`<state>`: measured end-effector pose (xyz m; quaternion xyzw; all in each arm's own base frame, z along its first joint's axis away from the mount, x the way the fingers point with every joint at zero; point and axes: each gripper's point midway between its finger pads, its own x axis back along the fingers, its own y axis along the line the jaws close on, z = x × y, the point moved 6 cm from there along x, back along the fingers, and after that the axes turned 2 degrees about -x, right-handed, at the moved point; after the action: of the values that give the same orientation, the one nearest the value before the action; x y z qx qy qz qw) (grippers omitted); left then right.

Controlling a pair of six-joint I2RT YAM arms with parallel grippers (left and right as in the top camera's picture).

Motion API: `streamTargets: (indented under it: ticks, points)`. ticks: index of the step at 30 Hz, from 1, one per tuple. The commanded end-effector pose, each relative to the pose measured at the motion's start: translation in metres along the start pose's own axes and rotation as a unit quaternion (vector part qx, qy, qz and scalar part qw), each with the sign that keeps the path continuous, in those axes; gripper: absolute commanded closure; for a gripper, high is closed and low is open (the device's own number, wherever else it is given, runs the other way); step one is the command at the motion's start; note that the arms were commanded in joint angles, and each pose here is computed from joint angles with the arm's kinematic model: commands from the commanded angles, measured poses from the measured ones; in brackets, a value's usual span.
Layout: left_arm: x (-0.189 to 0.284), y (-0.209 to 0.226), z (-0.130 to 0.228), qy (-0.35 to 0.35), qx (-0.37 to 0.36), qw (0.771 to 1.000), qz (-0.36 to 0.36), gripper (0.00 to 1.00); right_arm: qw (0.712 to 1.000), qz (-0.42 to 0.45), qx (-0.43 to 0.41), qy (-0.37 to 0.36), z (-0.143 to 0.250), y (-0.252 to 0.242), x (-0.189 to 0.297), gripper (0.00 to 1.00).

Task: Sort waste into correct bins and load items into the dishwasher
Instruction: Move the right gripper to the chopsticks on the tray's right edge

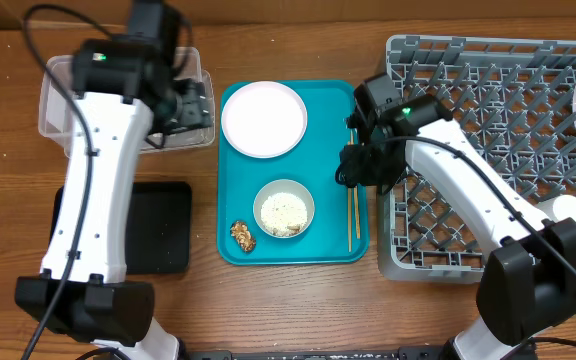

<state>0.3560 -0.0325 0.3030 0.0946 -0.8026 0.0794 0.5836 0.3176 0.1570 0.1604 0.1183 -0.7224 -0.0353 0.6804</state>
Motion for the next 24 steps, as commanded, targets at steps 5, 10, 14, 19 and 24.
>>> streamTargets:
  ticks: [5,10,14,19,24]
  points:
    - [0.009,0.003,-0.003,-0.006,0.023,0.999,0.033,0.18,0.999,0.018,-0.008,0.029,0.018,-0.007,-0.034,0.48]
    - [0.009,0.003,-0.003,-0.007,0.023,0.999,0.033,0.18,0.997,0.071,-0.014,0.031,0.014,-0.012,-0.056,0.50]
    - [0.009,0.003,-0.003,-0.007,0.021,0.999,0.033,0.18,0.996,0.082,-0.029,0.031,0.009,-0.011,-0.073,0.50]
    - [0.009,0.003,-0.004,-0.009,0.021,0.999,0.034,0.17,0.997,0.074,-0.027,0.022,0.006,-0.002,-0.082,0.51]
    - [0.009,0.003,-0.004,-0.009,0.021,0.999,0.034,0.17,0.996,0.074,-0.034,0.024,0.007,0.002,-0.091,0.53]
